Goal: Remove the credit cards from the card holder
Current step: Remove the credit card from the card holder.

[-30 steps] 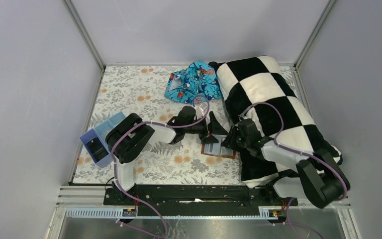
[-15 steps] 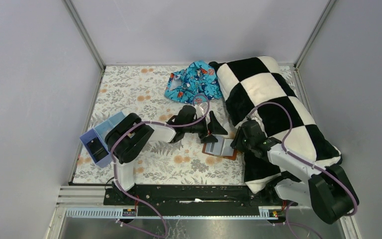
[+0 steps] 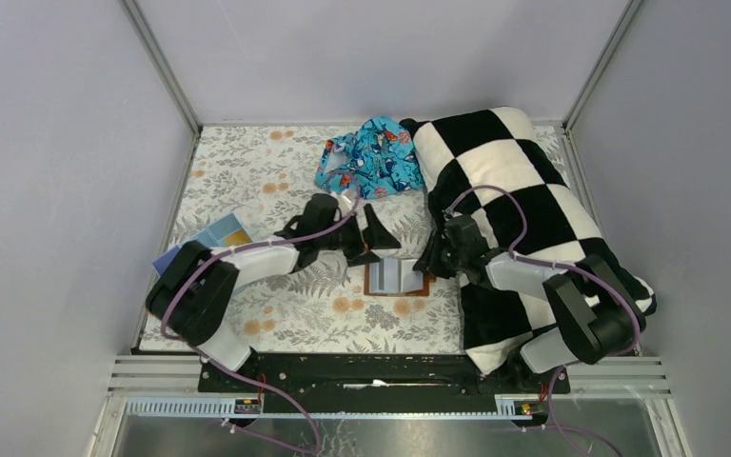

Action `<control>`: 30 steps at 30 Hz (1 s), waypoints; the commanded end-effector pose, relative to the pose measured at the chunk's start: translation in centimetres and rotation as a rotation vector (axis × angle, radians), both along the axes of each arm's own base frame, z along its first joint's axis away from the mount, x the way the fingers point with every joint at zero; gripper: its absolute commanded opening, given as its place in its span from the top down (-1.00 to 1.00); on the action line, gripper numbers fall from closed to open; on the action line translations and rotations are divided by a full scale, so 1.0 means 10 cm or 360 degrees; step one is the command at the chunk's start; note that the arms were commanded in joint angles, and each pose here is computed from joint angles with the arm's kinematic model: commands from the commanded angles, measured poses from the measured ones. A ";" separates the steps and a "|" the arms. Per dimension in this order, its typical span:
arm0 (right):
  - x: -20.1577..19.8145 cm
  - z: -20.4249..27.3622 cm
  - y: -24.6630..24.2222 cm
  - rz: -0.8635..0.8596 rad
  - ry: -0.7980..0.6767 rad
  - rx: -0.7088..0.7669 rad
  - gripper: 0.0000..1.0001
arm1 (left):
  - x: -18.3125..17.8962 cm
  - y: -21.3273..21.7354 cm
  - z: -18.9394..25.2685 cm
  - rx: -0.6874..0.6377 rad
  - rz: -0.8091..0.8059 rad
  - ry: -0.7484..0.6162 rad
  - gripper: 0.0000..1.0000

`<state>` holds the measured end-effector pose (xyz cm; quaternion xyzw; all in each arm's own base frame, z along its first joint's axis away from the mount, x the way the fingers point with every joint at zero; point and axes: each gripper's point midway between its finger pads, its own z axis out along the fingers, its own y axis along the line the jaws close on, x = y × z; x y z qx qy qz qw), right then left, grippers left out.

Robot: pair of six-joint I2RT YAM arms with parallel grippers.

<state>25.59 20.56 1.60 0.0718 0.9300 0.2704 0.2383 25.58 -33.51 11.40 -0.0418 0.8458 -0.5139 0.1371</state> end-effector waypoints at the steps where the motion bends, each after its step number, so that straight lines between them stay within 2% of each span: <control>1: -0.31 -0.26 0.23 0.0179 0.0219 -0.0009 0.27 | 0.10 0.48 0.05 0.0172 0.0136 -0.0077 -0.98; 4: -0.27 -0.22 0.42 0.0212 0.0233 0.0058 0.27 | 0.08 0.72 -0.03 0.0353 0.0171 -0.0068 -0.97; 8: -0.22 -0.21 0.59 0.0227 0.0267 0.0122 0.27 | -0.07 0.86 -0.13 0.0476 0.0169 0.0021 -0.97; 14: -0.19 -0.23 0.66 0.0203 0.0277 0.0157 0.26 | -0.19 0.86 -0.25 0.0449 0.0161 0.0096 -0.97; 30: -0.23 -0.25 0.65 0.0201 0.0282 0.0172 0.22 | -0.18 0.74 -0.48 0.0510 0.0172 0.0129 -0.97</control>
